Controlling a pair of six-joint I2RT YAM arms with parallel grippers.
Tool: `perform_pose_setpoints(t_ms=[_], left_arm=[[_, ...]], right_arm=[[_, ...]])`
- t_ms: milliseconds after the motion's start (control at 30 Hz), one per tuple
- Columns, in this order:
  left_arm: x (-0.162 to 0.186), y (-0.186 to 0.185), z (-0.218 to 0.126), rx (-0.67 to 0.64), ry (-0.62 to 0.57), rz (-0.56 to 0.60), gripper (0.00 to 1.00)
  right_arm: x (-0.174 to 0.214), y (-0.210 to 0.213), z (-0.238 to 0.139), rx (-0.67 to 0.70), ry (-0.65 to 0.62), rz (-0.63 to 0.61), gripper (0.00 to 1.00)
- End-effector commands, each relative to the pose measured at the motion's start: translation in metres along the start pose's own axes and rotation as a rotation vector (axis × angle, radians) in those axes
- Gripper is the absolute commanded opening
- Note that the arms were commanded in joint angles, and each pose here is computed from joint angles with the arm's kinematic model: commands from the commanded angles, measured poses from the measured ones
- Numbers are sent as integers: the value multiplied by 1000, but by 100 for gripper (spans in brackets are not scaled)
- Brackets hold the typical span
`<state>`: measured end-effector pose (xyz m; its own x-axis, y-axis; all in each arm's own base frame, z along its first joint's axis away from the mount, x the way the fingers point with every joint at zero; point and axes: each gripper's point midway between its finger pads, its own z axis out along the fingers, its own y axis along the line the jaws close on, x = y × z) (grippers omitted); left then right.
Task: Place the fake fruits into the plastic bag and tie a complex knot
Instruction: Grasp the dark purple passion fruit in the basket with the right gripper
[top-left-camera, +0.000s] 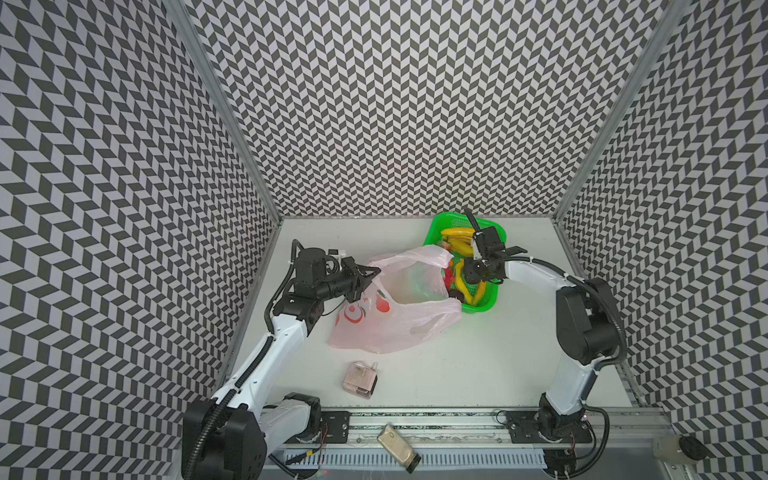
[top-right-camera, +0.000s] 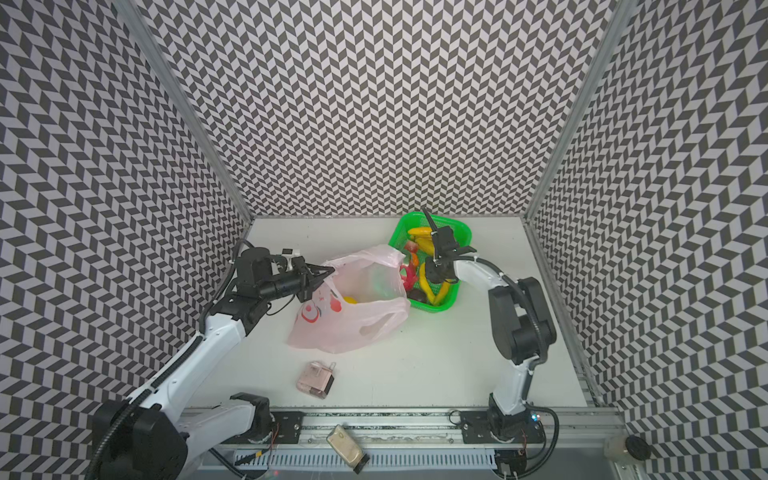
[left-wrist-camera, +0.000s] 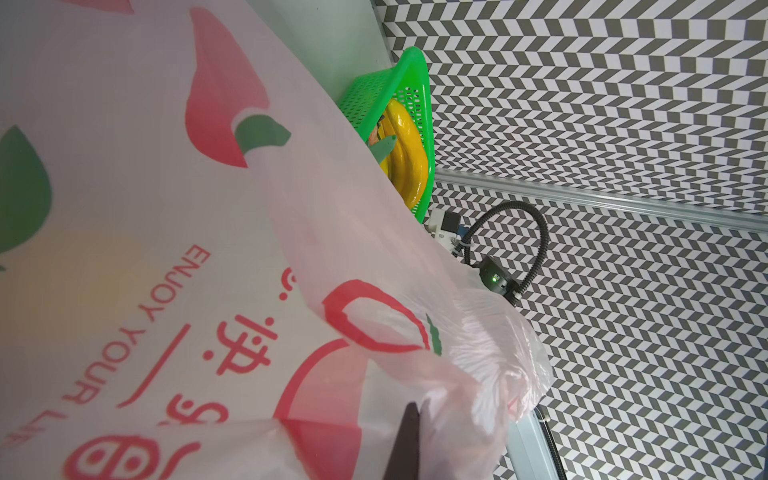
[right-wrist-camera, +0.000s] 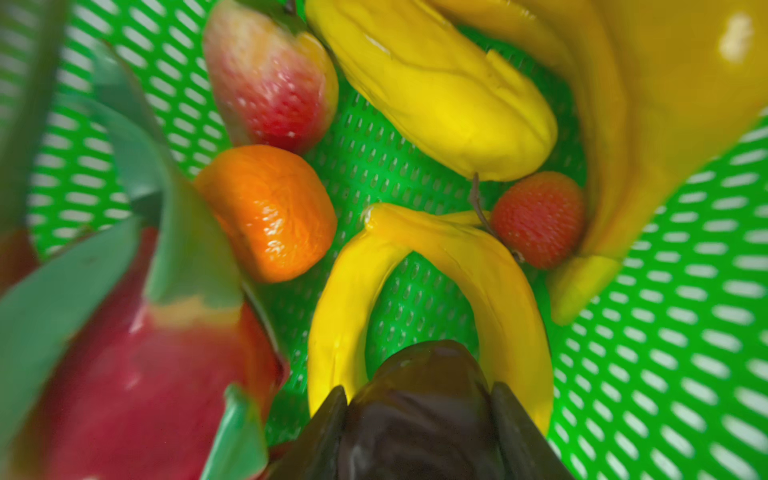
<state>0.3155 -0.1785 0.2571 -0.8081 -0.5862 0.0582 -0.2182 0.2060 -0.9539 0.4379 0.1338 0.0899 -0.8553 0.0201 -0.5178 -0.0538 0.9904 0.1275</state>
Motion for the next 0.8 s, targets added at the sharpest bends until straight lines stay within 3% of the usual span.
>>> perform_pose_setpoints(t_ms=[0,533,767], left_arm=[[-1,-2,-3,15,-4,0,0],[0,2,-1,9,4,-6,0],[0,3,0,9,6,-7,0]], right_arm=[[-20,3,-22,-64,-101,41,44],[-8,9,-84,-446,-237,226,43],[4,12,-105,-528,-237,242,43]])
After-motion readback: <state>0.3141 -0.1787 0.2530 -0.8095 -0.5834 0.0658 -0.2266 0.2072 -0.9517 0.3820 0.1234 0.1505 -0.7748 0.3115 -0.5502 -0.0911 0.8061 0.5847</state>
